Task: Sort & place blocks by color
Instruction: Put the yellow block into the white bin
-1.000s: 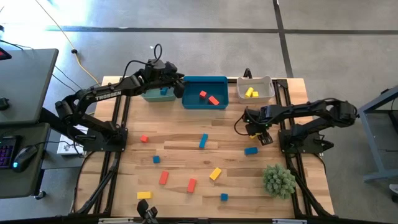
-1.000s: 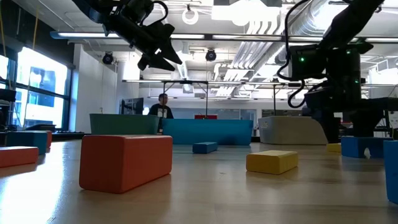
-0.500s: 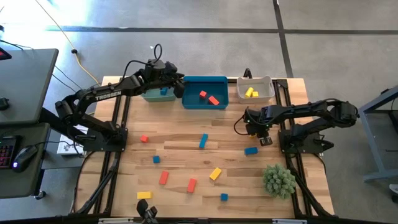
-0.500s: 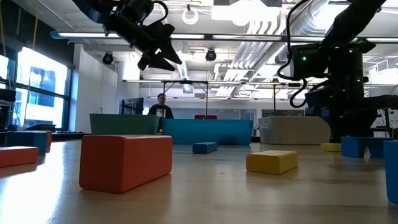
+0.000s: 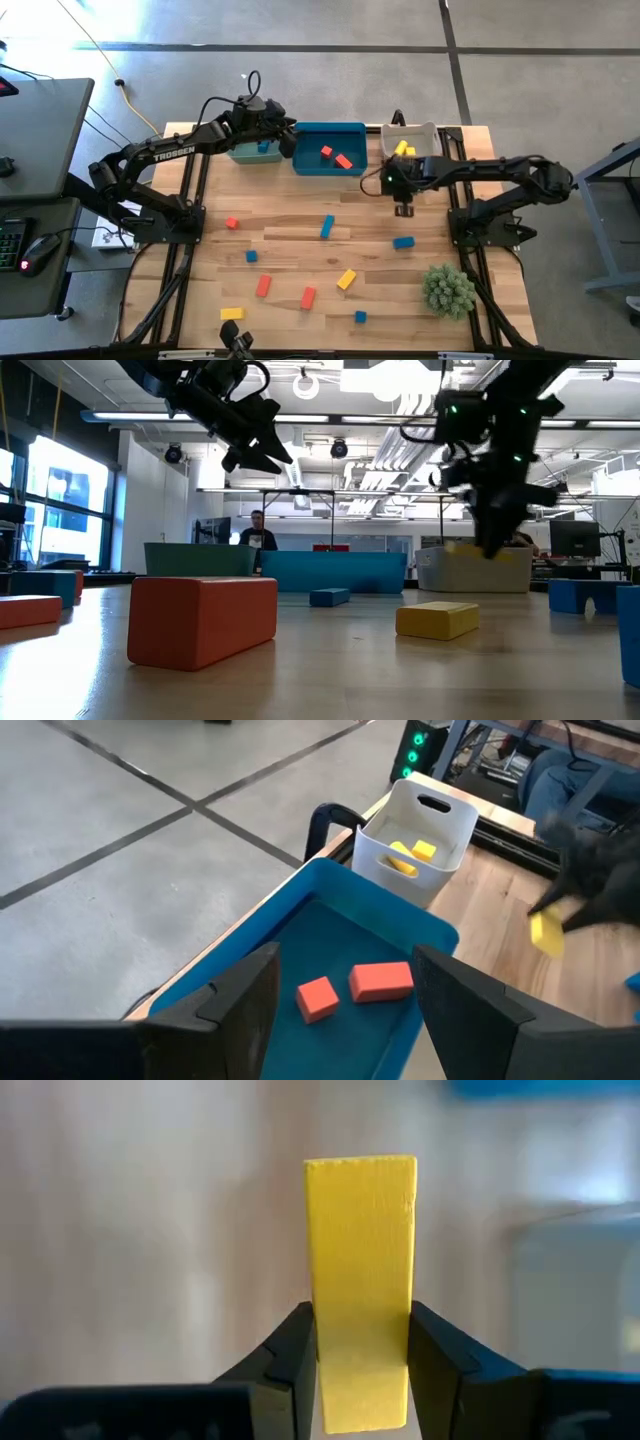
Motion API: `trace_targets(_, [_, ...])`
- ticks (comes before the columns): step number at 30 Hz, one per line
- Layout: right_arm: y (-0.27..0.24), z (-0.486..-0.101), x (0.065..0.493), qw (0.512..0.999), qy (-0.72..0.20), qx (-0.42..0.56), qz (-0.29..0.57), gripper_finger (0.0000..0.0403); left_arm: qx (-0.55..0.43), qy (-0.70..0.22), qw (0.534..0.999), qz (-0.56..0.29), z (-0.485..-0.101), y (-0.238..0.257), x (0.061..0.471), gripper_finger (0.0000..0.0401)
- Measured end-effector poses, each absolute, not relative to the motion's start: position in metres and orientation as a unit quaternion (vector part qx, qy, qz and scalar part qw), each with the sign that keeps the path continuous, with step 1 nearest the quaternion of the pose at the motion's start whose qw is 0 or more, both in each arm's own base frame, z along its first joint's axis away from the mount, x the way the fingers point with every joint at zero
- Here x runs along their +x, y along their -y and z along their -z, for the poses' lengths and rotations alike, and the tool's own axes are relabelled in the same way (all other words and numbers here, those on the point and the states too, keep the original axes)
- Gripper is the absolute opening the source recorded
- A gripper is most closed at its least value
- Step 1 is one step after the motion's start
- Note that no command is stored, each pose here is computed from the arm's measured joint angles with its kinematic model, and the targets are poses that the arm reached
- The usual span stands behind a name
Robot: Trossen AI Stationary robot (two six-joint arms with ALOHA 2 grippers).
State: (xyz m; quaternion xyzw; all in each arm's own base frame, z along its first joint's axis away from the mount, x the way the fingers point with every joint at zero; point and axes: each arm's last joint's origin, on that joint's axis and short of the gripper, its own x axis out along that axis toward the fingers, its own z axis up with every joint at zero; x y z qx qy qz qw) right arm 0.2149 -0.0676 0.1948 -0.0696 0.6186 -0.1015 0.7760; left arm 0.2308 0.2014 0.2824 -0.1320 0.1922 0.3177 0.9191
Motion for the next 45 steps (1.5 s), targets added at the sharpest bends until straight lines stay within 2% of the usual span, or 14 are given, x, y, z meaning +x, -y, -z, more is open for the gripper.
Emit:
trace_targets(11, [0.126, -0.256, 0.222, 0.758, -0.532, -0.09, 0.367, 0.0093, -0.131, -0.192, 0.919, -0.318, -0.282, -0.201, 0.231, 0.0213])
trace_targets(18, [0.172, -0.258, 0.195, 0.725, -0.481, 0.029, 0.492, 0.0093, -0.131, -0.193, 0.919, -0.317, -0.282, -0.201, 0.231, 0.0213])
trace_targets(24, [0.207, -0.236, 0.178, 0.704, -0.478, 0.151, 0.503, 0.0093, -0.131, -0.192, 0.919, -0.318, -0.282, -0.201, 0.231, 0.0213])
trace_targets(32, [0.237, -0.193, 0.169, 0.66, -0.509, 0.254, 0.491, 0.0093, -0.129, -0.193, 0.916, -0.327, -0.282, -0.202, 0.23, 0.0213])
trace_targets(41, [0.242, -0.178, 0.169, 0.644, -0.524, 0.27, 0.488, 0.0093, -0.129, -0.193, 0.916, -0.327, -0.282, -0.202, 0.23, 0.0213])
trace_targets(45, [0.242, -0.179, 0.169, 0.641, -0.518, 0.276, 0.494, 0.0148, -0.13, -0.195, 0.916, -0.326, -0.282, -0.202, 0.23, 0.0213])
